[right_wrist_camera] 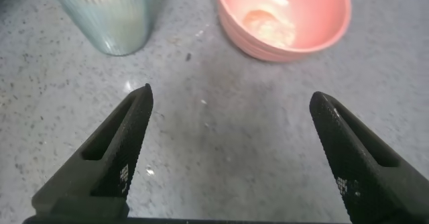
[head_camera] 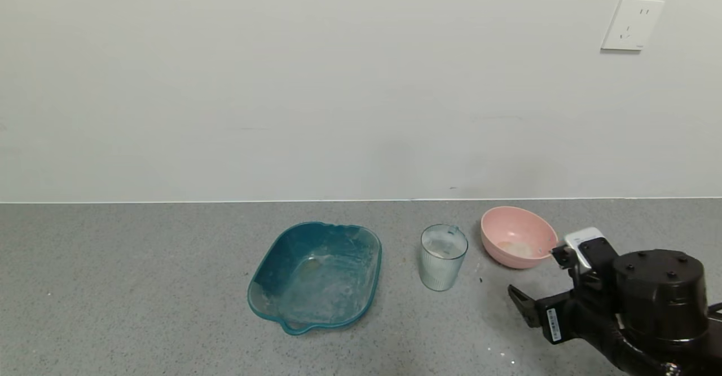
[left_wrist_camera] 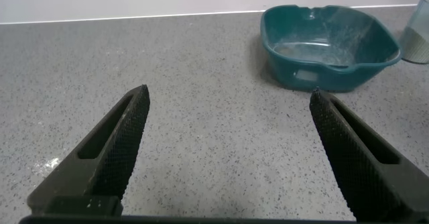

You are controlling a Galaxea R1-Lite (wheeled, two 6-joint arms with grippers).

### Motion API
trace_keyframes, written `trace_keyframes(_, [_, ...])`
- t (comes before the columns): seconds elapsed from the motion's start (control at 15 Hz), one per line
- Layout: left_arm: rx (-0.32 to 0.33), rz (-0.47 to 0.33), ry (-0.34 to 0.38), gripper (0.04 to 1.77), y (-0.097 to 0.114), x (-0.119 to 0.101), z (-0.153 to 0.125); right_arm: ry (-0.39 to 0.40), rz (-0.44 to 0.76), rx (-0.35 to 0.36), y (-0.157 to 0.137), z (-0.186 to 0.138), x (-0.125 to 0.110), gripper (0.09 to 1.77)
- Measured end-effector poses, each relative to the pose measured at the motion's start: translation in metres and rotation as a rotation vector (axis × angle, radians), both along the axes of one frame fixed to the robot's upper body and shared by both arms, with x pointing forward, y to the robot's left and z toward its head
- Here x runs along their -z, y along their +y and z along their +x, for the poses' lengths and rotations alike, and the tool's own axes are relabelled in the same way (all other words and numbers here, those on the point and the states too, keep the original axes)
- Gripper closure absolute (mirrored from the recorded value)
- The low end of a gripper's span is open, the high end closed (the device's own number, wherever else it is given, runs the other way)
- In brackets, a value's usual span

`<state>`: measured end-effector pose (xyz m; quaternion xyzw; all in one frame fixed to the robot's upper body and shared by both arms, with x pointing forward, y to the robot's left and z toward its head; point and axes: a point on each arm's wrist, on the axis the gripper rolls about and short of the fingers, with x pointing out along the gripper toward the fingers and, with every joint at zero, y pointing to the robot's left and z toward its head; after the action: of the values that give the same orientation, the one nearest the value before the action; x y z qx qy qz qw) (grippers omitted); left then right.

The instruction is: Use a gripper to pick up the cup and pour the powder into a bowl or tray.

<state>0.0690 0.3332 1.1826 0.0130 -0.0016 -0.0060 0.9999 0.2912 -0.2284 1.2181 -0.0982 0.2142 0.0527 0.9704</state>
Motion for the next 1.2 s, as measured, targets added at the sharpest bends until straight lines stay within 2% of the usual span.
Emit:
trace_keyframes(0.2, [0.0,0.0,0.0,0.09,0.0,0.0,0.0,-0.04,-0.011,0.073,-0.015,-0.017,-0.007,0.16])
trace_keyframes(0.33, [0.0,0.0,0.0,0.09,0.0,0.0,0.0,-0.068,-0.005,0.094,-0.021,-0.026,-0.012,0.16])
trace_keyframes(0.6, [0.0,0.0,0.0,0.09,0.0,0.0,0.0,-0.075,-0.003,0.128,-0.038,-0.045,-0.019,0.16])
trace_keyframes(0.87, [0.0,0.0,0.0,0.09,0.0,0.0,0.0,-0.148,0.032,0.22,-0.063,-0.064,-0.031,0.16])
trace_keyframes(1.07, [0.0,0.0,0.0,0.09,0.0,0.0,0.0,-0.2,0.05,0.296,-0.083,-0.087,-0.032,0.16])
trace_keyframes(1.2, [0.0,0.0,0.0,0.09,0.0,0.0,0.0,-0.224,0.063,0.32,-0.092,-0.104,-0.031,0.16])
